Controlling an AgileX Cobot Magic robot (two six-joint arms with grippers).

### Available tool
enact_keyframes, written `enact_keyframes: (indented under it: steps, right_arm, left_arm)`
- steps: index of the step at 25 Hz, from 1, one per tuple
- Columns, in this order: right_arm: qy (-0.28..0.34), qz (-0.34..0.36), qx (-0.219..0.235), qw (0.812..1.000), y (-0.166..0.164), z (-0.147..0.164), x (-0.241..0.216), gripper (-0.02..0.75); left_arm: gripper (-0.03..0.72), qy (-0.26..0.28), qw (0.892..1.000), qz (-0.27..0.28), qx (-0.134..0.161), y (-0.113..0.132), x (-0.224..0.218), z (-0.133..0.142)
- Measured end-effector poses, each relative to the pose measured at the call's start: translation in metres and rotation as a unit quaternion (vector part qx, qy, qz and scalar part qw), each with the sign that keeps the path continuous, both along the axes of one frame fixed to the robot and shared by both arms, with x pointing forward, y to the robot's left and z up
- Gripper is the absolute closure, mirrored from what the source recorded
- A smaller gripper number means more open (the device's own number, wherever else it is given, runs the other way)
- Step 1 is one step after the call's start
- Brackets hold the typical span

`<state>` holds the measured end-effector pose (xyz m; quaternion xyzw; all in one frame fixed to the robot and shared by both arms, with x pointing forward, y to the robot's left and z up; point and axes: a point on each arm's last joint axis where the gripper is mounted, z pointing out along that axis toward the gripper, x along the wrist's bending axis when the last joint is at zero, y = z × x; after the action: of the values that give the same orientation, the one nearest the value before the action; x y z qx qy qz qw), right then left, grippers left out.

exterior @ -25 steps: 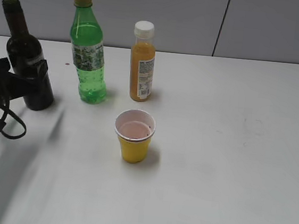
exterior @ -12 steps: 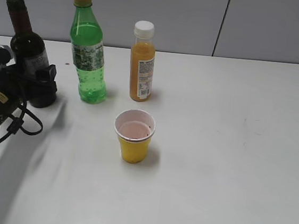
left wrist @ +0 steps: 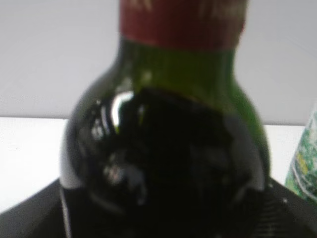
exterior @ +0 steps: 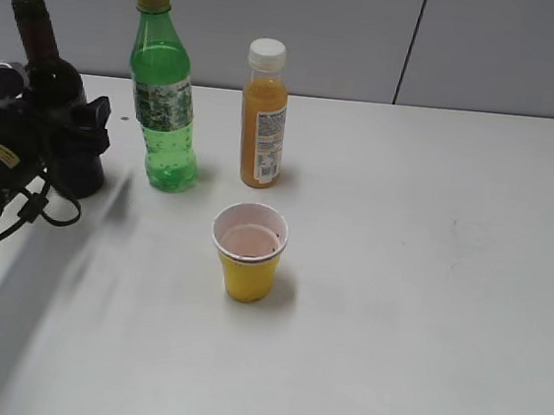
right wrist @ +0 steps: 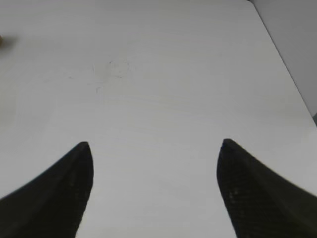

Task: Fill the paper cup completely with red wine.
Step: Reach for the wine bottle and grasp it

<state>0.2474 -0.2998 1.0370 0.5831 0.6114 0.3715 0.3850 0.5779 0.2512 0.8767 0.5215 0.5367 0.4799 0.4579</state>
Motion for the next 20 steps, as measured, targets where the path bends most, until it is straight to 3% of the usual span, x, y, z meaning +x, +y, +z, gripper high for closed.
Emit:
enact_keyframes:
  steps: [12,20]
  right_arm:
    - [0.0,0.0,0.0,1.0,0.0,0.0,0.0,0.149]
    - [0.0,0.0,0.0,1.0,0.0,0.0,0.0,0.149]
  left_arm:
    - [0.057,-0.014,1.0,-0.006,0.004,0.006,0.015,-0.001]
    - [0.13,-0.015,1.0,-0.014,0.007,0.005,0.015,-0.001]
